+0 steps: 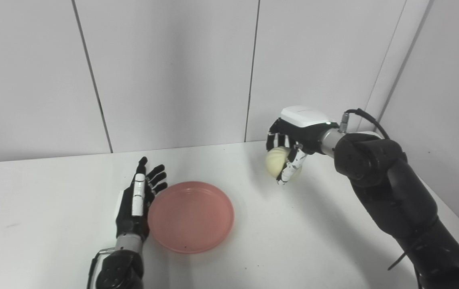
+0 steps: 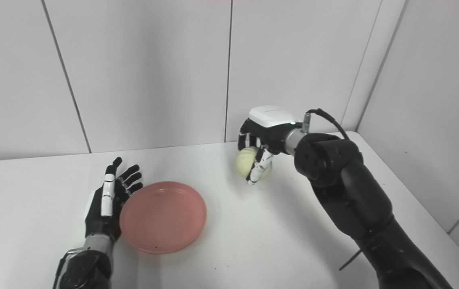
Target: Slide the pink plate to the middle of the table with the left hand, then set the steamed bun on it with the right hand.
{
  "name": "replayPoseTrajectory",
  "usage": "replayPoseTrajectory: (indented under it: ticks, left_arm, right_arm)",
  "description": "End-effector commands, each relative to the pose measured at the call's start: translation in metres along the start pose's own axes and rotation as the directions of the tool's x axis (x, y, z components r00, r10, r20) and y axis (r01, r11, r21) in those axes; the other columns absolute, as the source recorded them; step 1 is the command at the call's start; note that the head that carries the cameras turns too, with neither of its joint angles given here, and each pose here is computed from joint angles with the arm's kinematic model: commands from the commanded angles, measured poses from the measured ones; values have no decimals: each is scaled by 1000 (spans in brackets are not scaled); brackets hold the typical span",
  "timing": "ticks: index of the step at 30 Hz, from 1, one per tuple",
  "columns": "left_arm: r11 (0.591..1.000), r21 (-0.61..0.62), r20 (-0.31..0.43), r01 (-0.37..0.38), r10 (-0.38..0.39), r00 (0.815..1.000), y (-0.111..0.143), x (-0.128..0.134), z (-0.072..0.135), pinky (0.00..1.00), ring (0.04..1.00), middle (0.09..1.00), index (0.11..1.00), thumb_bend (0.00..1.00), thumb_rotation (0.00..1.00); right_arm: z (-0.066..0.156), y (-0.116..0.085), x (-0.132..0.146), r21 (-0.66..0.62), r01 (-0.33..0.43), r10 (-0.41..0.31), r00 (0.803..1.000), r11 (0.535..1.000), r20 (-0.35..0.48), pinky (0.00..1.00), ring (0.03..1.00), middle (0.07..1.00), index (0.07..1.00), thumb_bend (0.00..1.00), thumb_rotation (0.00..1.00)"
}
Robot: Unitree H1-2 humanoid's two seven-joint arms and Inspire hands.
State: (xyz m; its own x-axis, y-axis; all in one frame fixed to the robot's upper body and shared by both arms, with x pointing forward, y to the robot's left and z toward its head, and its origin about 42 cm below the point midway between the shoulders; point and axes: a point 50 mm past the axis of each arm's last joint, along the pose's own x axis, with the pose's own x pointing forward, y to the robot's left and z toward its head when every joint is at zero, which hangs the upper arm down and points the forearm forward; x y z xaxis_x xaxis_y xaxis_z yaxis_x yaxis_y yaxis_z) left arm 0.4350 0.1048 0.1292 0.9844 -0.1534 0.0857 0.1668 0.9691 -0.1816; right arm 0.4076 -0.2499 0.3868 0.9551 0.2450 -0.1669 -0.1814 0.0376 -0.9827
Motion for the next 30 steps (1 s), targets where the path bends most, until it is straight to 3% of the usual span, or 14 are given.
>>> replayPoseTrajectory:
  ticks: [1,6,16,30]
  left_arm:
    - [1000,-3,-51,0,0,999,-10,-7,-13,776,817,817,946,593,966]
    - [1000,22,-52,6,-5,999,-17,-6,-16,774,808,811,950,592,983]
    - [999,33,-55,22,-20,998,-29,-3,-20,763,813,810,960,612,993]
    - [1000,15,-58,12,-11,998,-38,-1,-19,740,791,787,948,585,978]
  right_arm:
    - [19,-32,-4,-41,126,-123,990,991,70,271,355,435,508,529,0]
    - [45,-22,13,-26,128,-123,981,991,149,305,391,458,505,529,0]
    - [70,11,34,13,129,-127,948,992,293,292,367,434,505,530,0]
    - [91,49,58,-54,11,6,952,998,307,301,384,450,499,531,0]
